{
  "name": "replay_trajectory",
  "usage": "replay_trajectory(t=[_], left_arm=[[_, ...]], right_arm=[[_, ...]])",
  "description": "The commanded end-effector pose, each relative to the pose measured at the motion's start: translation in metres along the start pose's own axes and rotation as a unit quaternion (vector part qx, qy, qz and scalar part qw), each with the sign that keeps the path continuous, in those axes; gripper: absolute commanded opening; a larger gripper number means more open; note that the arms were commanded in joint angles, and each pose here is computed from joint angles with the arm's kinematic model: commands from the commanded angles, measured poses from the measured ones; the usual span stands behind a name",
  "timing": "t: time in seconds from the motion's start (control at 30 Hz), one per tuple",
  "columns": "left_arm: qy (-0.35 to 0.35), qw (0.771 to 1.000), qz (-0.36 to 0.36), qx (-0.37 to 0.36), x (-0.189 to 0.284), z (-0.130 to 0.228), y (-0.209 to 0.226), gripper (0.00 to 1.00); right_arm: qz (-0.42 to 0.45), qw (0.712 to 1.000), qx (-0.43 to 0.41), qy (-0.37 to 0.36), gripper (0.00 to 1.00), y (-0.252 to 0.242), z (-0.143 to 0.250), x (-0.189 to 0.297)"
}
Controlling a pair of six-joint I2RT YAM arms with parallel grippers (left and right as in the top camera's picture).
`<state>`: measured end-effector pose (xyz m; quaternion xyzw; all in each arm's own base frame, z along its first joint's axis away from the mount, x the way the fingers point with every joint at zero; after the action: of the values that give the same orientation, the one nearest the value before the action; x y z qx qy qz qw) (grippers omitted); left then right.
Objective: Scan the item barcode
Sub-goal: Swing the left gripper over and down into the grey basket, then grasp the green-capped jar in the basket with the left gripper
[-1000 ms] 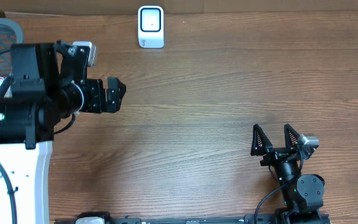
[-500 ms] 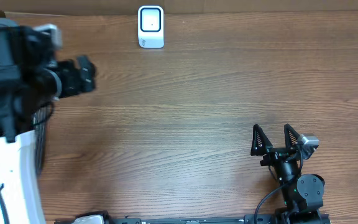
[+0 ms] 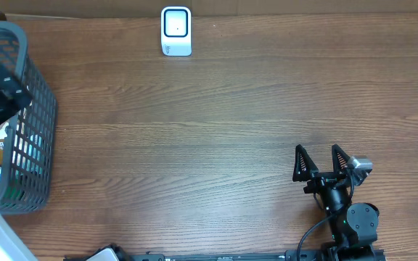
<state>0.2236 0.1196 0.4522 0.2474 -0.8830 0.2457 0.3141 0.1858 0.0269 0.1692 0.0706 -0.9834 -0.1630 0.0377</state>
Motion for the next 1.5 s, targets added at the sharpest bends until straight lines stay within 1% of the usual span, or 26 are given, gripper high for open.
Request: replay_trajectory(t=[0.0, 0.13, 0.3, 0.4, 0.6, 0.73, 0.77, 0.97, 1.2, 1.47], left_arm=[[-0.027, 0.997, -0.041, 0.064, 0.011, -0.009, 0.027, 1.00], [-0.037, 0.989, -0.078, 0.117, 0.011, -0.015, 0.053, 1.00], [-0.019, 0.982, -0.115, 0.149, -0.002, -0.017, 0.074, 1.00], [0.010, 0.977, -0.133, 0.166, -0.017, -0.016, 0.087, 1.00], [0.091, 0.961, -0.169, 0.200, -0.055, -0.008, 0.119, 1.00], [0.140, 0.951, -0.185, 0.203, -0.074, -0.001, 0.135, 0.99], [0.153, 0.946, -0.198, 0.207, -0.080, 0.002, 0.142, 0.98], [0.193, 0.933, -0.212, 0.216, -0.108, 0.022, 0.165, 0.98], [0.233, 0.931, -0.205, 0.195, -0.146, 0.050, 0.180, 0.98], [0.264, 0.925, -0.203, 0.183, -0.173, 0.080, 0.191, 0.98]], right_arm=[[-0.002, 1.000, 0.002, -0.003, 1.00, -0.001, 0.001, 0.000], [-0.002, 1.000, 0.002, -0.003, 1.00, -0.001, 0.001, 0.000], [-0.002, 1.000, 0.002, -0.003, 1.00, -0.001, 0.001, 0.000], [-0.002, 1.000, 0.002, -0.003, 1.00, -0.001, 0.001, 0.000], [-0.002, 1.000, 0.002, -0.003, 1.00, -0.001, 0.001, 0.000], [-0.002, 1.000, 0.002, -0.003, 1.00, -0.001, 0.001, 0.000], [-0.002, 1.000, 0.002, -0.003, 1.00, -0.001, 0.001, 0.000], [-0.002, 1.000, 0.002, -0.003, 1.00, -0.001, 0.001, 0.000], [-0.002, 1.000, 0.002, -0.003, 1.00, -0.001, 0.001, 0.000], [-0.002, 1.000, 0.002, -0.003, 1.00, -0.001, 0.001, 0.000]])
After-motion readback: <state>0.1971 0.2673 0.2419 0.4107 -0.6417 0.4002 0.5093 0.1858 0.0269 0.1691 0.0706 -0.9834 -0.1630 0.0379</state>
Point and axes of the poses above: each gripper's point midway between its finger pads, its own x axis back along the fingers, its own y axis along the line the jaws close on, z = x × y, the point moved 6 cm from there along x, back along the fingers, and after that the axes turned 3 degrees about x, right-handed, at the moved point
